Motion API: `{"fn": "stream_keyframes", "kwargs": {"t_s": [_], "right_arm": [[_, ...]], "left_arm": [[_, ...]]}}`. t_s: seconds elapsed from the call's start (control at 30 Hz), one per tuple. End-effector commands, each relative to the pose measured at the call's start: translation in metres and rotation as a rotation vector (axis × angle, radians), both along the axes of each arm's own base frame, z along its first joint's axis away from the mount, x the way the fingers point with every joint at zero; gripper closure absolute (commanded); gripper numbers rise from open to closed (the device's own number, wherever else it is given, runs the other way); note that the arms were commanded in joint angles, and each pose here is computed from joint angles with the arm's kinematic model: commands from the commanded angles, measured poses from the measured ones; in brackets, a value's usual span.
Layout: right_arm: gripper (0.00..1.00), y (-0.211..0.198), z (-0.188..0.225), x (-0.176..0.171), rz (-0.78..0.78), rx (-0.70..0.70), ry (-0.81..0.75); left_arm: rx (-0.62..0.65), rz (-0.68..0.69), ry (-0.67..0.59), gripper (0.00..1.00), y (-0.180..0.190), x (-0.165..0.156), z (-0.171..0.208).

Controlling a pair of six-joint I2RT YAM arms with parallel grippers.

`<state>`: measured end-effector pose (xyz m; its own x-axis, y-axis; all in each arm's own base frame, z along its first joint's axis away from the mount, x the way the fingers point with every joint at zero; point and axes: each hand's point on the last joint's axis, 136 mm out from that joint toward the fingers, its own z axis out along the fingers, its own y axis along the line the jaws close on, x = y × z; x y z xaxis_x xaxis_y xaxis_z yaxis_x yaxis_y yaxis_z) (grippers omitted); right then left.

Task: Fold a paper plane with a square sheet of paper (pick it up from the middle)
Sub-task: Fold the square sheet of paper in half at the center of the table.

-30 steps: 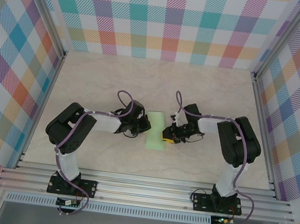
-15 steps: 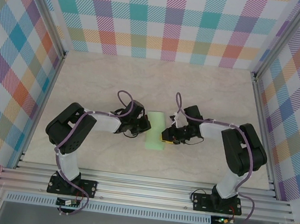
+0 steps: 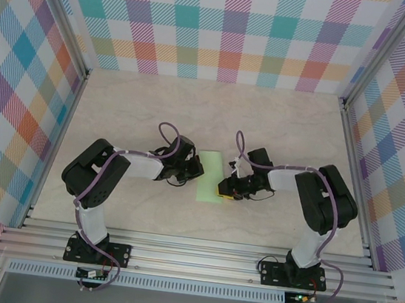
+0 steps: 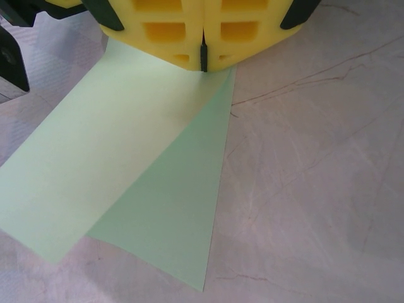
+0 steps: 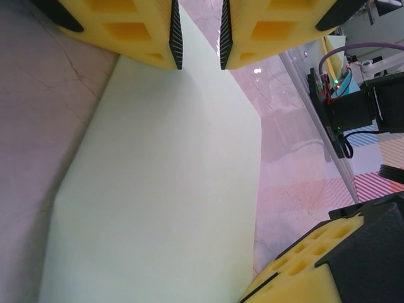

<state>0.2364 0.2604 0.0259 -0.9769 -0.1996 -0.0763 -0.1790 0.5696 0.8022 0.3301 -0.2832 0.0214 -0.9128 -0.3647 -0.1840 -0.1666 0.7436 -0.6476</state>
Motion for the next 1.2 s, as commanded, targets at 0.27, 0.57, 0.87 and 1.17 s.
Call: {"fn": "stream_keyframes", "kwargs": {"t_s": [0.27, 0.57, 0.87, 1.17], "right_arm": [[0.74, 0.001, -0.007, -0.021, 0.059, -0.181, -0.007], [0.76, -0.008, -0.026, -0.031, 0.050, -0.246, 0.040], [0.74, -0.005, -0.004, -0.027, 0.048, -0.211, -0.005], [0.75, -0.005, -0.007, -0.016, 0.033, -0.250, 0.005]], "left_arm": [[0.071, -0.021, 0.086, 1.00, 0.013, -0.021, -0.026], [0.073, -0.022, 0.086, 1.00, 0.013, -0.021, -0.026], [0.072, -0.024, 0.085, 1.00, 0.013, -0.021, -0.026], [0.068, -0.030, 0.085, 1.00, 0.011, -0.020, -0.024]]}}
